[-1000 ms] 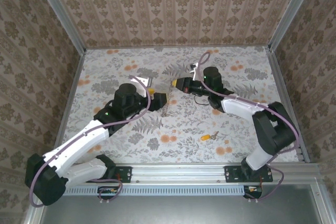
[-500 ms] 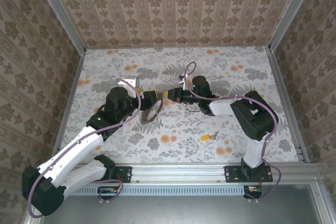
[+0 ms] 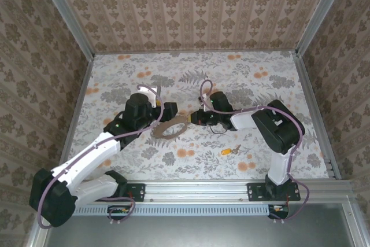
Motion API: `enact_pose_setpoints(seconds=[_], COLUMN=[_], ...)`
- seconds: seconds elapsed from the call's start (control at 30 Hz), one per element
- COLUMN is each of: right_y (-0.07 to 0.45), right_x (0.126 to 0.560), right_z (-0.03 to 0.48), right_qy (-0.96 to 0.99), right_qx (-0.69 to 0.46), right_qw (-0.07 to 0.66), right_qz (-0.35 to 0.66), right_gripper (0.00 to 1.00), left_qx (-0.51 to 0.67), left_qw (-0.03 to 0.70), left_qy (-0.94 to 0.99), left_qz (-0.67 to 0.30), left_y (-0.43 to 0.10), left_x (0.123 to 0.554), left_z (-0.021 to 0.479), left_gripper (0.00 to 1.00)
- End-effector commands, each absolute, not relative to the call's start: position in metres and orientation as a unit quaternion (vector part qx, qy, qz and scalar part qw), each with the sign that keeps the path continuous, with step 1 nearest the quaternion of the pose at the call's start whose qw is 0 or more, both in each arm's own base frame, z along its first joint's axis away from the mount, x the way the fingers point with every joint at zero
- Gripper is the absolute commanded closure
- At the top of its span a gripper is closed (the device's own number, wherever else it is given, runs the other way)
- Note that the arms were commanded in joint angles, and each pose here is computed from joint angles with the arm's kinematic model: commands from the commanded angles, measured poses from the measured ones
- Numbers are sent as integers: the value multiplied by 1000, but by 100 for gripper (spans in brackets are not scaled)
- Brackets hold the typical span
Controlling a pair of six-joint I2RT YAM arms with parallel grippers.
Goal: Put the keys on the keyring
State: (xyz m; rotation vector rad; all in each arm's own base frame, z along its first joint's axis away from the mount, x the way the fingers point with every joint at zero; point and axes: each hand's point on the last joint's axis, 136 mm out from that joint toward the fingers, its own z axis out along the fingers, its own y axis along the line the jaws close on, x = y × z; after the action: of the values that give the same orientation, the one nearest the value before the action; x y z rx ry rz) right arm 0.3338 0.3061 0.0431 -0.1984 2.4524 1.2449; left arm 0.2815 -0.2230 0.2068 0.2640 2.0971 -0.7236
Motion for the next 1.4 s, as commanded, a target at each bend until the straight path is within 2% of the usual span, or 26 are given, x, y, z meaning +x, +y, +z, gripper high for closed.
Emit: enact_pose_setpoints(seconds=[0.0,0.07,0.2,0.3,0.6,0.83,1.37], right_y=[299,298,291,285,260,270,292], right_x=[329,328,329,334,319,302,307], right_z=[19,16,22,38,71,56,31], right_qy=[896,898,901,901,913,919,923], right_qx=[-76,-76,-74,-74,-101,-135,-152], right_qw=[173,171,185,207,237,217,196], right_qz=[401,399,386,375,316,301,294], right_gripper=[97,90,62,52,51,61,63], left_qx=[114,115,116,116,115,109,109], left_qw=[455,453,448,445,446,442,442], left_qy=[827,828,831,832,835,838,838], left_qz=[-310,-310,-309,-309,-300,-301,-300], left_y=[-232,-233,-236,-236,-231,-230,-230], left_x=[289,291,293,293,292,292,292], left_z=[224,221,217,215,211,207,205], left_gripper=[21,21,21,21,19,18,17])
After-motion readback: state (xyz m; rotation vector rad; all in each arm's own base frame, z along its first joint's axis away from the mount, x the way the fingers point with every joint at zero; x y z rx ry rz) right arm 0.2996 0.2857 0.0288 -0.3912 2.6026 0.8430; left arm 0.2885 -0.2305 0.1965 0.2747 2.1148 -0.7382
